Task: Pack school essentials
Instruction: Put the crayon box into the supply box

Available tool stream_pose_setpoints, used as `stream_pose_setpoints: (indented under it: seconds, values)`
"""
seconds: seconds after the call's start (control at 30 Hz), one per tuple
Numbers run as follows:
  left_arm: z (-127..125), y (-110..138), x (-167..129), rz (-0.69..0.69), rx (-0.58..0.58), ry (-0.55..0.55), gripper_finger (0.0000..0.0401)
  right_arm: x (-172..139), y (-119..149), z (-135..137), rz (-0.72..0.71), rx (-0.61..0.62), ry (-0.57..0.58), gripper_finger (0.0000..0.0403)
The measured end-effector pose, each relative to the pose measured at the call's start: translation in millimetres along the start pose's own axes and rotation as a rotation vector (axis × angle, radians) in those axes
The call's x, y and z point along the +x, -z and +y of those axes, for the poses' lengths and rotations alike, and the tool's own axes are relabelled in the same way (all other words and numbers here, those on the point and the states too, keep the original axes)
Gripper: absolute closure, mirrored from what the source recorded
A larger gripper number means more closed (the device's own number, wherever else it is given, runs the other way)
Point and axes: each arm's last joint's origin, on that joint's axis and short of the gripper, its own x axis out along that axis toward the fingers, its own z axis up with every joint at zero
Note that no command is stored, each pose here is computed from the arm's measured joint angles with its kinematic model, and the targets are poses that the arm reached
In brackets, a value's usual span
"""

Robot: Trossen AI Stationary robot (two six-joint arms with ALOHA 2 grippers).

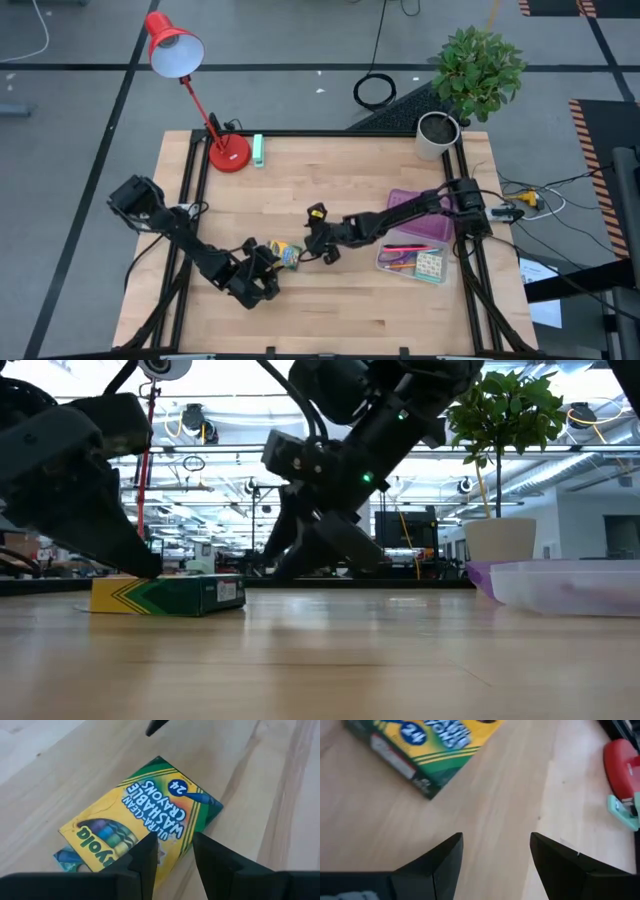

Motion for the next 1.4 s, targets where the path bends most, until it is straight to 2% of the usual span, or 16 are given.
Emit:
stream_pose_setpoints:
  seconds: [0.27, 0.37, 0.57, 0.83, 1.4]
  values:
    - [-3.3, 1.7, -3.9, -0.004, -0.009, 0.025, 0.0270, 3.0, 0.6, -12.0, -0.036, 0.106, 0.036, 0.0177]
    - [-4.5, 3.4, -5.3, 0.002, -0.013, 0.036, 0.0270, 3.9, 0.8, -15.8, -0.051, 0.183, 0.044, 0.0177]
    - [-6.9, 5.1, -7.5, 0.000, -0.020, 0.053, 0.0270, 5.8, -1.6, -23.5, -0.161, 0.441, -0.080, 0.0177]
    - [-7.3, 5.0, -7.4, 0.003, -0.008, 0.059, 0.0270, 5.0, -5.4, -23.5, -0.208, 0.634, -0.178, 0.0177]
    - [-10.2, 8.4, -10.7, 0.019, 0.007, 0.087, 0.0270, 4.7, -6.1, -22.7, -0.205, 0.719, -0.194, 0.0176]
